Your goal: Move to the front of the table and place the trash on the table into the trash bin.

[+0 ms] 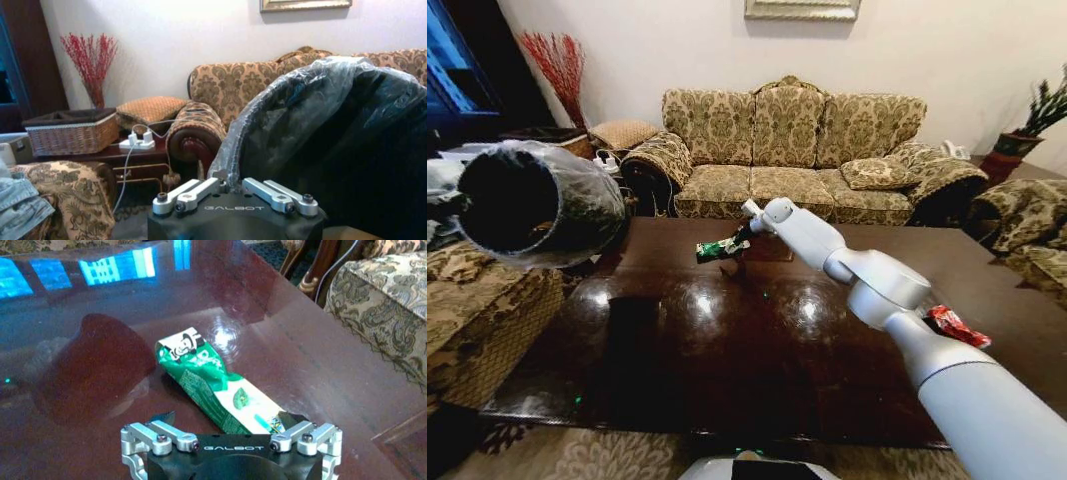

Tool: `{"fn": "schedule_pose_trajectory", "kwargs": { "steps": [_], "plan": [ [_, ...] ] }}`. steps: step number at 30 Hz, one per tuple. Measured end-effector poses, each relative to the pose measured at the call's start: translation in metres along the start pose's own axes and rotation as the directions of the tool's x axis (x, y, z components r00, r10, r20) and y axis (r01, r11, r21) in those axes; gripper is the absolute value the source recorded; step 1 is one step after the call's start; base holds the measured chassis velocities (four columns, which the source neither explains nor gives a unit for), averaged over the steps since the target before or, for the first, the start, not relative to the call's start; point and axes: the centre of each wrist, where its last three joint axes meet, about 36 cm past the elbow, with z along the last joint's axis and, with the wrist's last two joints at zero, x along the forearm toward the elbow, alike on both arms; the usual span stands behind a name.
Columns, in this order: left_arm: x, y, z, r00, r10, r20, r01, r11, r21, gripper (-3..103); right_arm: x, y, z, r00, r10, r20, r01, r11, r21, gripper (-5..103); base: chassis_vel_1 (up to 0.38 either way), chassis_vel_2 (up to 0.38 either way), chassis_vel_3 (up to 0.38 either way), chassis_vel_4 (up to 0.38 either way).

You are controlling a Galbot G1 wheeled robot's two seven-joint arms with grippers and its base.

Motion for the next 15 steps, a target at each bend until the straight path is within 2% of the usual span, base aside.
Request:
{"fn": "schedule_pose_trajectory", "kwargs": {
  "steps": [7, 8, 10, 14, 15],
  "plan": [
    [0.0, -0.002, -0.001, 1.0, 0.002, 0.003, -0.002, 1.0, -0.002, 0, -0.001, 0.0, 0.007, 1.0, -0.001, 0.011, 0.001, 1.0, -0.02, 100, 0.0, 0.0, 0.0, 0.0],
    [0.0, -0.002, -0.001, 1.0, 0.001, 0.004, -0.001, 1.0, -0.002, 0, 0.0, -0.001, 0.009, 1.0, -0.001, 0.012, 0.001, 1.0, -0.027, 96, 0.0, 0.0, 0.0, 0.0],
    [-0.001, -0.002, -0.001, 1.0, 0.001, 0.005, -0.001, 1.0, -0.003, 0, 0.001, -0.001, 0.01, 1.0, -0.001, 0.012, 0.002, 0.999, -0.032, 96, 0.0, 0.0, 0.0, 0.0],
    [-0.001, -0.003, -0.003, 1.0, 0.002, 0.01, -0.002, 1.0, -0.004, 0, -0.002, 0.002, 0.014, 1.0, -0.01, 0.008, 0.011, 0.999, -0.045, 75, 0.0, 0.0, 0.0, 0.0],
    [-0.001, -0.003, -0.003, 1.0, 0.002, 0.01, -0.002, 1.0, -0.004, 0, -0.002, 0.002, 0.014, 1.0, -0.01, 0.008, 0.011, 0.999, -0.045, 75, 0.0, 0.0, 0.0, 0.0]
  ]
}}
